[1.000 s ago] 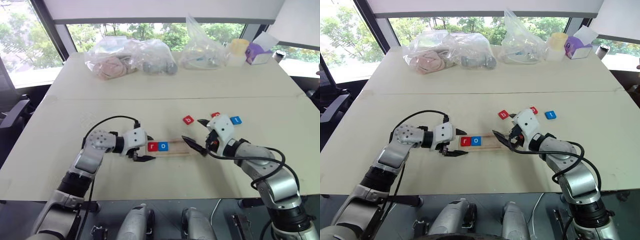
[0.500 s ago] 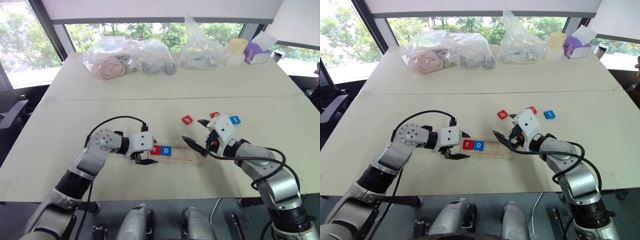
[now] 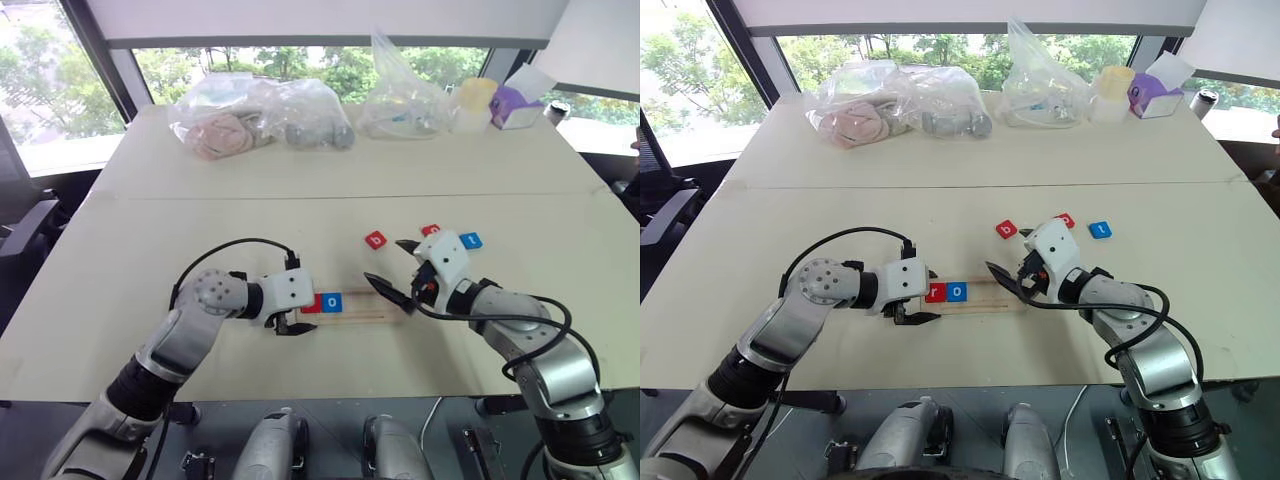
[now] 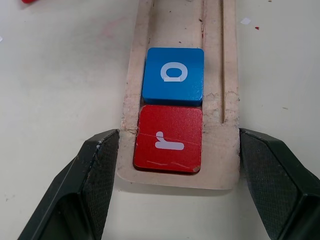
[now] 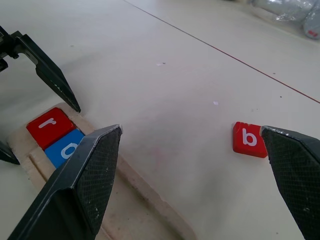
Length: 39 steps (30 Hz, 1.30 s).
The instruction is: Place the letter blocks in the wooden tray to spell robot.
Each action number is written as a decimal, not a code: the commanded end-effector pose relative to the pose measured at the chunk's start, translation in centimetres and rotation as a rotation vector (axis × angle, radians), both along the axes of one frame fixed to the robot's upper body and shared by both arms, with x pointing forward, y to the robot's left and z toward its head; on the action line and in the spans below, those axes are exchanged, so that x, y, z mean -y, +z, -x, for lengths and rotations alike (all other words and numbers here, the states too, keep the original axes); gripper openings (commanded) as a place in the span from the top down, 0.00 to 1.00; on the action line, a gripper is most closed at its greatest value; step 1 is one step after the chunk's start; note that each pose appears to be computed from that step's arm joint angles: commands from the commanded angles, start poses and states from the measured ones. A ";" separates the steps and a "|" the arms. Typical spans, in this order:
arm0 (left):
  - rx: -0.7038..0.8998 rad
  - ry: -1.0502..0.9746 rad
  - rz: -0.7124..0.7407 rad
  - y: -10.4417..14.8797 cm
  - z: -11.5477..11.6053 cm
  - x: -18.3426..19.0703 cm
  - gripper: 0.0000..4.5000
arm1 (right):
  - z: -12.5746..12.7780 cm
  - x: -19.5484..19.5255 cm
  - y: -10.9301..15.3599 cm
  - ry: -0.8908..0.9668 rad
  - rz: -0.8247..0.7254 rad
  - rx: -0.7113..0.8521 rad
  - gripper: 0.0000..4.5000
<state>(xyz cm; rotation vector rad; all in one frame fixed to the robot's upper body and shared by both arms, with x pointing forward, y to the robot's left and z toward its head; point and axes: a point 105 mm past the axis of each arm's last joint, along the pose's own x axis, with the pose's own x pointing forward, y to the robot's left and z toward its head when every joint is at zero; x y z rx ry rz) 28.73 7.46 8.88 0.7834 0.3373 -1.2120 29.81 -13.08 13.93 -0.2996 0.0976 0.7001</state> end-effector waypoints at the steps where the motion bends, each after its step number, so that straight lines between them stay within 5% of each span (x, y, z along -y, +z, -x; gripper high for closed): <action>1: -0.131 -0.008 -0.053 -3.3 1.4 0.0 0.30 | 0.1 -0.7 1.3 0.032 -0.003 0.048 0.00; 13: -0.188 -0.026 -0.052 -3.9 1.4 -0.3 0.30 | 0.1 -1.0 1.2 0.040 0.002 0.053 0.00; 16: -0.198 -0.013 -0.039 -4.0 1.5 -0.3 0.01 | 0.2 -1.0 1.2 0.040 0.001 0.053 0.00; 27: -0.232 0.049 0.046 -3.4 1.5 -0.2 0.01 | 0.1 -0.8 1.3 0.040 0.007 0.053 0.00; 39: -0.154 0.096 0.144 0.5 0.4 -0.3 0.01 | -0.1 -0.6 1.3 0.044 0.013 0.049 0.00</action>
